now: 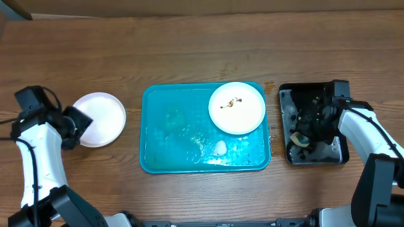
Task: Clean dirty plates on tray and stack at the side
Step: 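Carry the white plate left and stack it on the yellow plate, then move the left gripper to the rim of the right white plate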
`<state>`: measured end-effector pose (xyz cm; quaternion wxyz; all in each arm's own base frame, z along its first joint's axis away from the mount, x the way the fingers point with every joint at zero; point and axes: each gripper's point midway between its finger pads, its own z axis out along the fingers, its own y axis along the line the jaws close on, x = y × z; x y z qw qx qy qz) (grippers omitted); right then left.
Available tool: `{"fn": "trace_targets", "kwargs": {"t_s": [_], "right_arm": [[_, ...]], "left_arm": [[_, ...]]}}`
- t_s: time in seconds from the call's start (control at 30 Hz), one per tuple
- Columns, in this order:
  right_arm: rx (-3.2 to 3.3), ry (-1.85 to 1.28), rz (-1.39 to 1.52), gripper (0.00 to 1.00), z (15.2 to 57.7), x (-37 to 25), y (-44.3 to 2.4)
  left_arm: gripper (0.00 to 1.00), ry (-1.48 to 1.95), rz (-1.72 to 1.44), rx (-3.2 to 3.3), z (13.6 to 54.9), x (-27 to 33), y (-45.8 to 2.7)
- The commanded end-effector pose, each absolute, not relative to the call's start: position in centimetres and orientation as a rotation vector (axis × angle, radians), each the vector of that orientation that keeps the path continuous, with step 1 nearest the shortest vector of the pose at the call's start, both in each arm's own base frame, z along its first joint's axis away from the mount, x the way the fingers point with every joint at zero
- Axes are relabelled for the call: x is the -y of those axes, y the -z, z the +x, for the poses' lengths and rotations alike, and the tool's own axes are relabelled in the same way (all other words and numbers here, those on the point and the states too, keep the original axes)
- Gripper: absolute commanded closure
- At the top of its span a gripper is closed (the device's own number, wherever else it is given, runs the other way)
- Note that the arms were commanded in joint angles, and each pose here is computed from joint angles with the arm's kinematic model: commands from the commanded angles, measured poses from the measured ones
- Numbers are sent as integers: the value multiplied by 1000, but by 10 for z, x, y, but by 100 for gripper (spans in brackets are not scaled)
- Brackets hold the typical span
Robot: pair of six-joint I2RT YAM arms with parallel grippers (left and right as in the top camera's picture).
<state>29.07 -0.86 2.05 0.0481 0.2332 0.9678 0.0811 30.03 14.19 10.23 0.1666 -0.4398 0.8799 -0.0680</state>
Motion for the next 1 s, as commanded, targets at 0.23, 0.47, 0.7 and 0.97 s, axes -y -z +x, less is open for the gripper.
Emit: {"fn": "trace_targets", "kwargs": {"t_s": [0.23, 0.47, 0.7, 0.97], "right_arm": [[-2937, -239, 701, 96, 296, 10, -23], [-2938, -239, 702, 96, 295, 10, -23], [-2936, -239, 701, 96, 296, 10, -23], [-2937, -239, 701, 96, 296, 10, -23]], "left_arm": [[40, 559, -302, -2622, 366, 28, -128], [44, 548, 60, -2543, 377, 125, -142], [45, 531, -45, -2609, 349, 184, -134], [48, 471, -287, -2664, 316, 221, -121]]}}
